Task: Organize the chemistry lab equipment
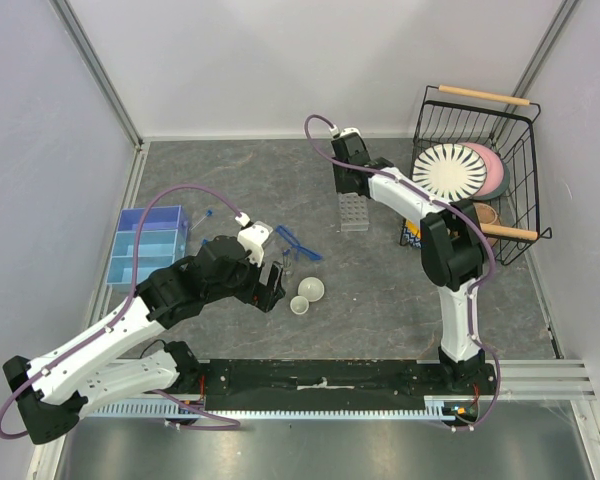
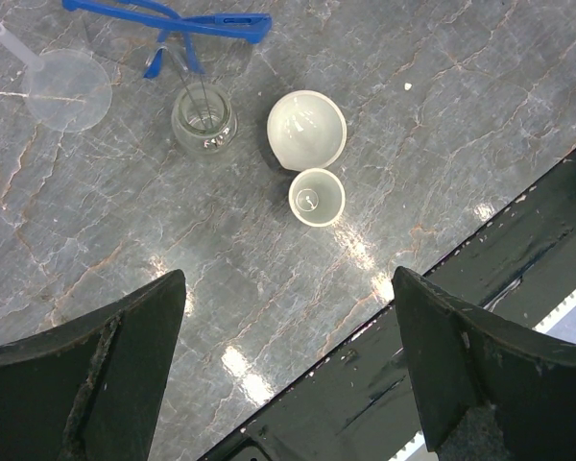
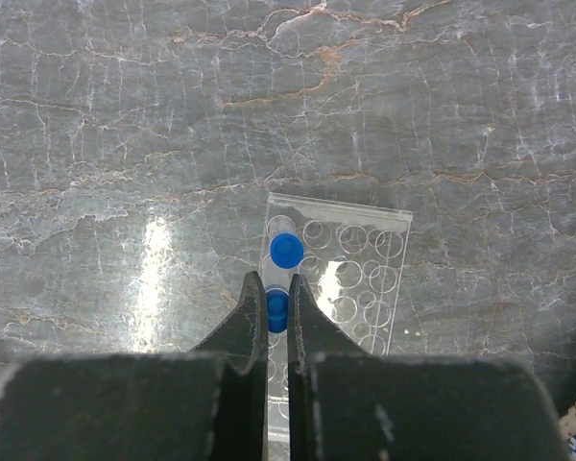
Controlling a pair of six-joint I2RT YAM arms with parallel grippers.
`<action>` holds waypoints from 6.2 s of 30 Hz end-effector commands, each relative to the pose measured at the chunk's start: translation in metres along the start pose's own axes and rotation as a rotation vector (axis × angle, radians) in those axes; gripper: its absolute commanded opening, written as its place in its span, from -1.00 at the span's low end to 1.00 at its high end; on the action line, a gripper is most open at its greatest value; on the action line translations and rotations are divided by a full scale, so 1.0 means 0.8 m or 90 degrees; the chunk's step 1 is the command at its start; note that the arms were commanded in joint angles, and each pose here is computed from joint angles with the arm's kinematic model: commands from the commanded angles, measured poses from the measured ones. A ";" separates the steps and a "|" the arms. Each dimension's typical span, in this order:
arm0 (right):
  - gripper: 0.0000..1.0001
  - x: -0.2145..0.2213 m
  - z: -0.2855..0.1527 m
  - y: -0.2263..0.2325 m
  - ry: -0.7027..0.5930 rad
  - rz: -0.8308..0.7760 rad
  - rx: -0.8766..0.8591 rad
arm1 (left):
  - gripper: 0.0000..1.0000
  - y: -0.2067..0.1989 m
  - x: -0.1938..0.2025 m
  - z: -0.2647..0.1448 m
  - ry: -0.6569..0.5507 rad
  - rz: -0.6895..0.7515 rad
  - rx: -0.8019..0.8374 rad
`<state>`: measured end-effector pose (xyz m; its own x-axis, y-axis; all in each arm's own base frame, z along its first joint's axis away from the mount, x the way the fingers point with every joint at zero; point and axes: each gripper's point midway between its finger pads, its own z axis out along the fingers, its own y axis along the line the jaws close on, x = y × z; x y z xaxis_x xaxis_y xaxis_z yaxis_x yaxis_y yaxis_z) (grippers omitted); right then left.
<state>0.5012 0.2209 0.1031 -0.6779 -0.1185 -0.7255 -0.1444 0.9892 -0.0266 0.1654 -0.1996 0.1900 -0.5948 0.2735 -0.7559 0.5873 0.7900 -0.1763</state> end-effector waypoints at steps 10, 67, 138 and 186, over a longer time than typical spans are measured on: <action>-0.56 0.001 0.010 0.009 -0.003 -0.021 0.010 | 0.89 0.002 -0.009 0.003 -0.018 0.020 0.001; 0.06 -0.003 -0.395 0.050 -0.276 -0.013 -0.261 | 0.92 0.272 0.016 0.071 0.192 -0.188 -0.300; -0.16 0.049 -0.379 0.044 -0.241 0.028 -0.275 | -0.33 0.329 0.107 0.134 0.357 -0.229 -0.383; 0.22 0.144 -0.502 0.173 -0.038 0.013 -0.754 | -0.96 -0.124 -0.038 -0.084 -0.001 -0.018 0.573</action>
<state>0.1294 0.2876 0.2860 -0.6202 -0.0808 -0.7803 -0.7394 0.3923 0.5471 0.1035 -0.2418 0.2443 -0.6441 0.2848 -0.7100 0.7647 0.2180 -0.6064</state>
